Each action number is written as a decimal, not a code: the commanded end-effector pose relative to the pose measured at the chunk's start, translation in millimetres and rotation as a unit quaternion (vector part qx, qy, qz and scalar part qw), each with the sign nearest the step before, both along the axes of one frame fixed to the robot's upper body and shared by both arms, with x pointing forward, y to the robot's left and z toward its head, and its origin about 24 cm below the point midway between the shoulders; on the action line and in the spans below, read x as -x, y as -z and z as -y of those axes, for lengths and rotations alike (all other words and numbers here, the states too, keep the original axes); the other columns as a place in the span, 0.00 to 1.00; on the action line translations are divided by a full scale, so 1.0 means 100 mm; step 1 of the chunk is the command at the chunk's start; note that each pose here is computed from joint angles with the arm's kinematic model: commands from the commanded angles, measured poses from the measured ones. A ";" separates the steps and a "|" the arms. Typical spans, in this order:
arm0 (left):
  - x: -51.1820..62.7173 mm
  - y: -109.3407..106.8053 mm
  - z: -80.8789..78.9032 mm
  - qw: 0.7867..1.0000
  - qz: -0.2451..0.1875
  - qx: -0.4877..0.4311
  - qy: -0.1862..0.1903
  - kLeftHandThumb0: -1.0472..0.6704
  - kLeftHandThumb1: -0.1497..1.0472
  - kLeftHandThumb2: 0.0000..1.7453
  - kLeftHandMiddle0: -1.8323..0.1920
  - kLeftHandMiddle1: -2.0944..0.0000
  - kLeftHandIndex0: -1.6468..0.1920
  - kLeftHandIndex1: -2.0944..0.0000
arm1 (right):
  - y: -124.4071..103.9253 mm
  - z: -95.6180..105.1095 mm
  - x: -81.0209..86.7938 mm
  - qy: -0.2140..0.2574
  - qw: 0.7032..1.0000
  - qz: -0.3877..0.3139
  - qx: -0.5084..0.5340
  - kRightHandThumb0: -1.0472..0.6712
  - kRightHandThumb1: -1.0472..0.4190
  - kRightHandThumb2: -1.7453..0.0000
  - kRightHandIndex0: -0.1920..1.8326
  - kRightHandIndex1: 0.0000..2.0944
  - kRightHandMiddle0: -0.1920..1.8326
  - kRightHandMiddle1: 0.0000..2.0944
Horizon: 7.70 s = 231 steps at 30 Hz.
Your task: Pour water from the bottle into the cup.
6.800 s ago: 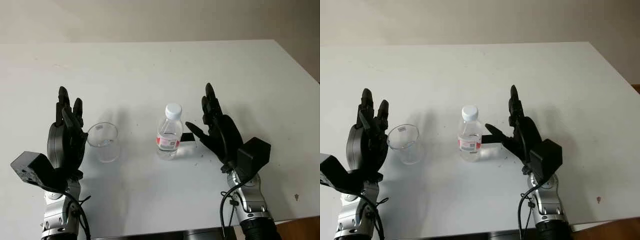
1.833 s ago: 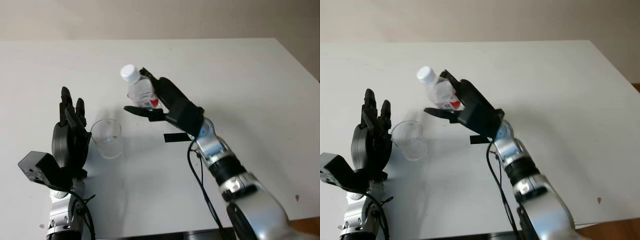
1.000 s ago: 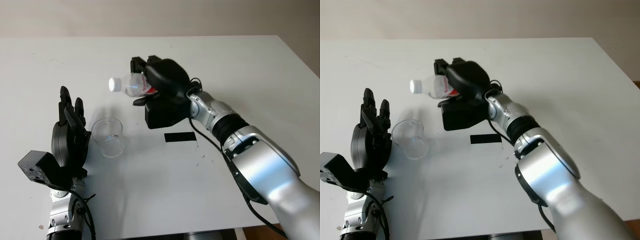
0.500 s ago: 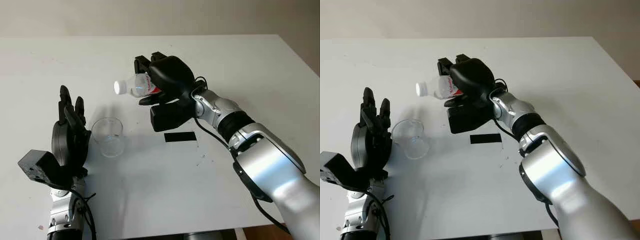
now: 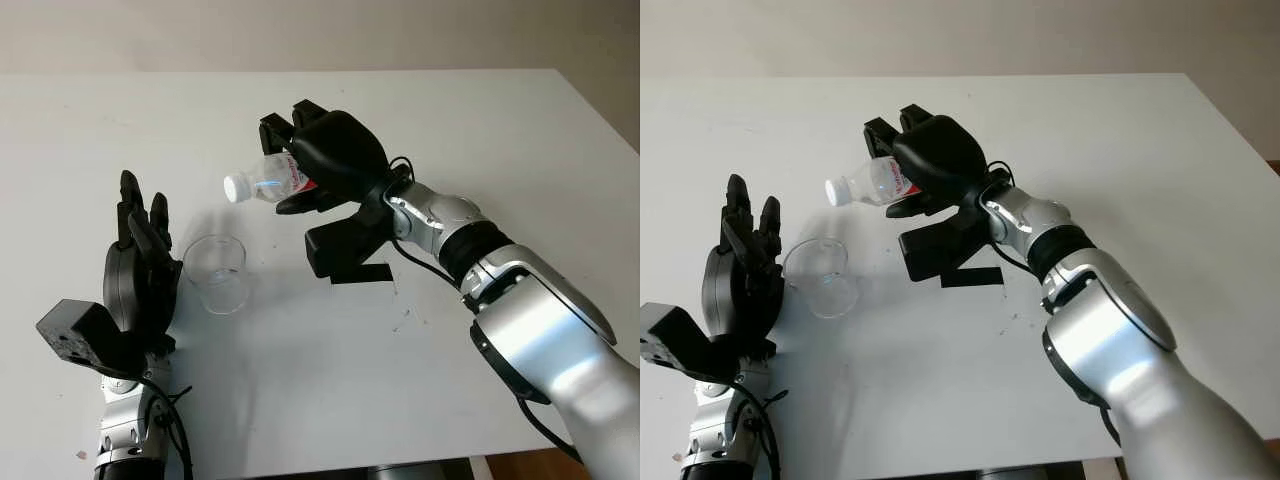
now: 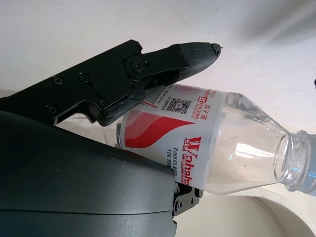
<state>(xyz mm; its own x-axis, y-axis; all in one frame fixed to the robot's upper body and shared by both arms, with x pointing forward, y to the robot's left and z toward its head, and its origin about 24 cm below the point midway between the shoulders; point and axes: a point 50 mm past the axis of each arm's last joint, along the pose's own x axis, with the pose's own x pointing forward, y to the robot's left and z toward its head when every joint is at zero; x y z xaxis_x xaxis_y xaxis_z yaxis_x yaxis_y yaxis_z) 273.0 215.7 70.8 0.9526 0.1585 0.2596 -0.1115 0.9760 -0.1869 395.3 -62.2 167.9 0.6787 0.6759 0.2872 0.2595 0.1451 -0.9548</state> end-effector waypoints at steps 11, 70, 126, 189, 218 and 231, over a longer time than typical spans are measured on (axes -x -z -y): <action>-0.01 -0.01 0.04 1.000 0.006 0.000 0.001 0.10 1.00 0.48 1.00 0.86 0.97 1.00 | -0.17 -0.03 0.01 -0.028 0.999 0.046 0.000 0.35 0.00 0.83 0.58 1.00 0.44 1.00; -0.02 0.02 0.13 1.000 0.000 0.005 -0.002 0.10 1.00 0.49 1.00 0.87 0.98 1.00 | -0.18 -0.15 0.17 -0.130 0.958 0.245 0.075 0.30 0.00 0.82 0.68 1.00 0.48 1.00; 0.03 -0.02 0.07 1.000 0.000 -0.005 0.001 0.11 1.00 0.48 1.00 0.85 0.97 1.00 | 0.09 0.67 0.42 -0.013 0.682 -0.490 -0.543 0.36 0.00 0.72 0.77 1.00 0.55 1.00; 0.09 -0.02 -0.05 1.000 -0.002 -0.007 0.001 0.12 1.00 0.48 1.00 0.86 0.98 1.00 | 1.01 0.75 0.57 0.039 0.692 -0.527 -0.492 0.26 0.00 0.85 0.45 1.00 0.18 1.00; 0.08 -0.02 -0.08 1.000 0.000 -0.011 0.004 0.12 1.00 0.47 1.00 0.84 0.96 1.00 | 1.19 0.97 0.79 0.070 0.717 -0.495 -0.485 0.18 0.08 0.97 0.08 0.04 0.07 0.08; 0.07 -0.03 -0.08 1.000 -0.003 -0.010 0.003 0.12 1.00 0.48 1.00 0.84 0.96 1.00 | 1.25 1.11 0.83 0.071 0.717 -0.452 -0.527 0.14 0.07 0.97 0.00 0.00 0.00 0.01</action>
